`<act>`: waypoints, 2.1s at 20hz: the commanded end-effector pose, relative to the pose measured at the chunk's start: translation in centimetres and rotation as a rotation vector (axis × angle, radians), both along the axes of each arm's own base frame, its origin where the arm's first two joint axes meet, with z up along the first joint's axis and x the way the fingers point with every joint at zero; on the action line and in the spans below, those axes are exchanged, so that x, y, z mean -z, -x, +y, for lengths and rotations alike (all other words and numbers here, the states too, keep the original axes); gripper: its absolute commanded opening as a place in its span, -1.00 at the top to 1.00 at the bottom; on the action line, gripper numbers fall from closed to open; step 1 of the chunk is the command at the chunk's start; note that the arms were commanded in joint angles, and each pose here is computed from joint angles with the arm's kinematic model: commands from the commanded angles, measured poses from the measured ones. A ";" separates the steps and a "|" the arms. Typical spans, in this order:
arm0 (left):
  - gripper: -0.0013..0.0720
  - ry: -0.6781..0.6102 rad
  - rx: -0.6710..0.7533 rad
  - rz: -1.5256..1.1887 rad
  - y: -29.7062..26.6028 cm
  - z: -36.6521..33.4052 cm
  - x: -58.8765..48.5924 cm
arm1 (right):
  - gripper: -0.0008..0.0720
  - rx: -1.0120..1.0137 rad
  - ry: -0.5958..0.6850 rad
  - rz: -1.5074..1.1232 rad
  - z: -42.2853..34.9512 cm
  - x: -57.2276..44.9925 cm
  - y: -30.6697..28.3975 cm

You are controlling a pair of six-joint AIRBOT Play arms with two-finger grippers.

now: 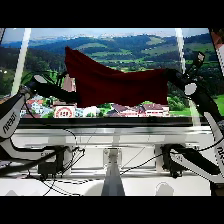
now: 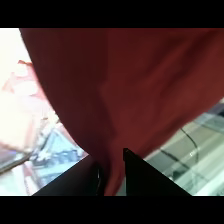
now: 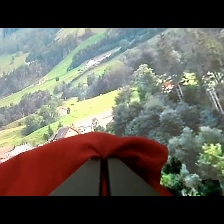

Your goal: Fold the clothes and pants, and hang the long-sleeved shirts on hangers.

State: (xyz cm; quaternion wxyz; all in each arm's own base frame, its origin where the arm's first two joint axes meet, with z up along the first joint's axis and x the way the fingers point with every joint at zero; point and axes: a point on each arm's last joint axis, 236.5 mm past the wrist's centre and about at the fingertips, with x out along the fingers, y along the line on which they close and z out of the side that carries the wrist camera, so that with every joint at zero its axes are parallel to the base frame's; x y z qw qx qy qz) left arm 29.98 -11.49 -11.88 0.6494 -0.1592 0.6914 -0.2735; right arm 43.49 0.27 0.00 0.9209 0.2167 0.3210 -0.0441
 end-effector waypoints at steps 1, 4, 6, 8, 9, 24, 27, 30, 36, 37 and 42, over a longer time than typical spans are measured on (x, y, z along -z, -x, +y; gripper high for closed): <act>0.88 0.018 0.021 0.026 0.8 -0.4 -0.4 | 0.94 -0.003 -0.001 0.003 0.1 0.0 0.0; 0.93 0.105 0.065 -0.026 0.4 -1.9 -1.7 | 0.94 -0.016 0.002 0.015 0.3 0.0 0.3; 0.93 0.250 0.115 -0.107 -0.8 -3.9 -5.0 | 0.94 -0.038 0.048 -0.004 0.0 -0.9 0.5; 0.94 0.436 0.209 -0.268 -2.5 -5.7 -10.5 | 0.94 -0.068 0.124 -0.037 -0.4 -2.3 0.6; 0.94 0.513 0.204 -0.344 -4.0 -6.1 -13.8 | 0.94 -0.088 0.161 -0.055 -0.5 -3.1 0.7; 0.93 0.255 0.291 -0.450 -4.9 -2.2 -16.9 | 0.06 -0.027 0.148 0.288 -7.1 2.1 7.4; 0.93 0.254 0.311 -0.454 -4.8 -3.6 -16.4 | 0.06 -0.084 0.130 0.411 -7.9 4.7 9.8; 0.93 0.259 0.325 -0.441 -4.7 -4.4 -15.9 | 0.06 -0.386 0.036 0.471 -2.5 6.8 11.5; 0.93 0.271 0.317 -0.410 -4.9 -4.5 -14.8 | 0.06 -0.427 -0.070 0.436 -0.5 8.8 10.0; 0.93 0.272 0.316 -0.406 -4.9 -4.5 -14.7 | 0.06 -0.448 -0.084 0.449 -0.1 9.3 10.3; 0.93 0.273 0.315 -0.400 -4.9 -4.5 -14.5 | 0.06 -0.442 -0.061 0.390 -0.4 9.5 8.7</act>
